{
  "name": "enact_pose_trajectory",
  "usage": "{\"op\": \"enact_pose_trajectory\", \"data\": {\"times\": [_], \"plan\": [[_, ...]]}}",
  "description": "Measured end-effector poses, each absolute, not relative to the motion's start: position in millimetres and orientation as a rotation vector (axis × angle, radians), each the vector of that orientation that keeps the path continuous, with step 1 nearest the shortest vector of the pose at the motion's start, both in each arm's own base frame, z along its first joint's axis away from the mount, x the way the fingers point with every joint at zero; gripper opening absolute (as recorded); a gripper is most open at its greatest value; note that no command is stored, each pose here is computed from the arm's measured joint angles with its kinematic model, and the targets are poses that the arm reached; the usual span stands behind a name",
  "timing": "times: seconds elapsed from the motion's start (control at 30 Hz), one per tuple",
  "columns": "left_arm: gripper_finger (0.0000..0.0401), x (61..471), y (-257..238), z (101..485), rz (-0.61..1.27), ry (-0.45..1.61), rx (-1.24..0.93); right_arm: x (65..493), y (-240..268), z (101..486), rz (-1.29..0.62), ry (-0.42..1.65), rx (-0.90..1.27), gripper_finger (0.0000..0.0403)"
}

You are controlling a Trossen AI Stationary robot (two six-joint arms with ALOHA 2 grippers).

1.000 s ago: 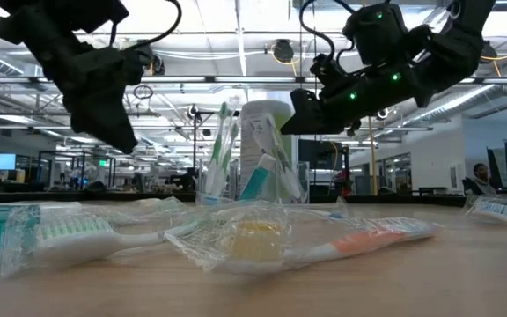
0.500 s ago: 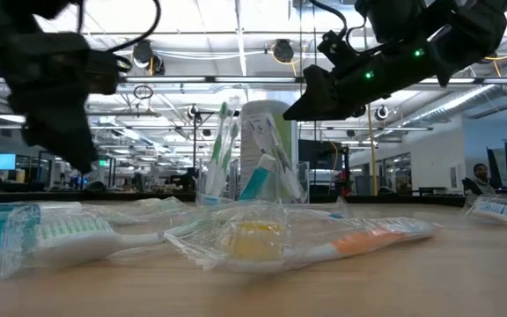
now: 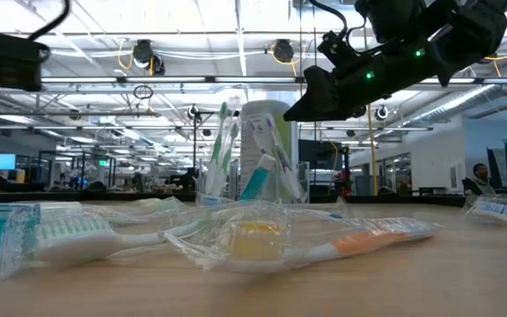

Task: Pick & Place toothbrushing station
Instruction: Put the orange toothbrush into the transparent organizer

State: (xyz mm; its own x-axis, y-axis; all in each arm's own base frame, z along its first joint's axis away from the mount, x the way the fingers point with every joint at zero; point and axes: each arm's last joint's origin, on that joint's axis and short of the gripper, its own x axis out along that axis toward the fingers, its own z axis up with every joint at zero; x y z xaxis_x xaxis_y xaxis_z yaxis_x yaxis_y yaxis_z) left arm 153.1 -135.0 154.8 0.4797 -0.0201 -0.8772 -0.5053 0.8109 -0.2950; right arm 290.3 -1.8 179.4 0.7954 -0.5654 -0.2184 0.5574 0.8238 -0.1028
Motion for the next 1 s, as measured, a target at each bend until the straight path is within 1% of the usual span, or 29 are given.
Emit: {"op": "enact_pose_trajectory", "data": {"times": [0.17,0.4,0.63,0.73,1.0], "plan": [[0.0163,145.7,-149.3,139.8,0.333,1.050,-0.497,290.3,-1.8,179.4,-0.603,0.245,-0.034,0.0183],[0.0163,144.1,-156.3,116.6,0.394,1.079,-0.364,290.4,-1.8,179.4,-0.603,0.245,-0.033,0.0180],[0.0160,141.4,-155.4,113.4,0.413,1.081,-0.326,290.6,-1.8,180.0,-0.605,0.233,-0.014,0.0177],[0.0136,140.8,-154.6,114.3,0.397,1.088,-0.308,290.6,-1.8,180.0,-0.607,0.229,-0.002,0.0176],[0.0038,139.7,-152.7,122.2,0.375,1.074,-0.333,291.5,-0.5,179.9,-0.551,0.234,0.003,0.0176]]}}
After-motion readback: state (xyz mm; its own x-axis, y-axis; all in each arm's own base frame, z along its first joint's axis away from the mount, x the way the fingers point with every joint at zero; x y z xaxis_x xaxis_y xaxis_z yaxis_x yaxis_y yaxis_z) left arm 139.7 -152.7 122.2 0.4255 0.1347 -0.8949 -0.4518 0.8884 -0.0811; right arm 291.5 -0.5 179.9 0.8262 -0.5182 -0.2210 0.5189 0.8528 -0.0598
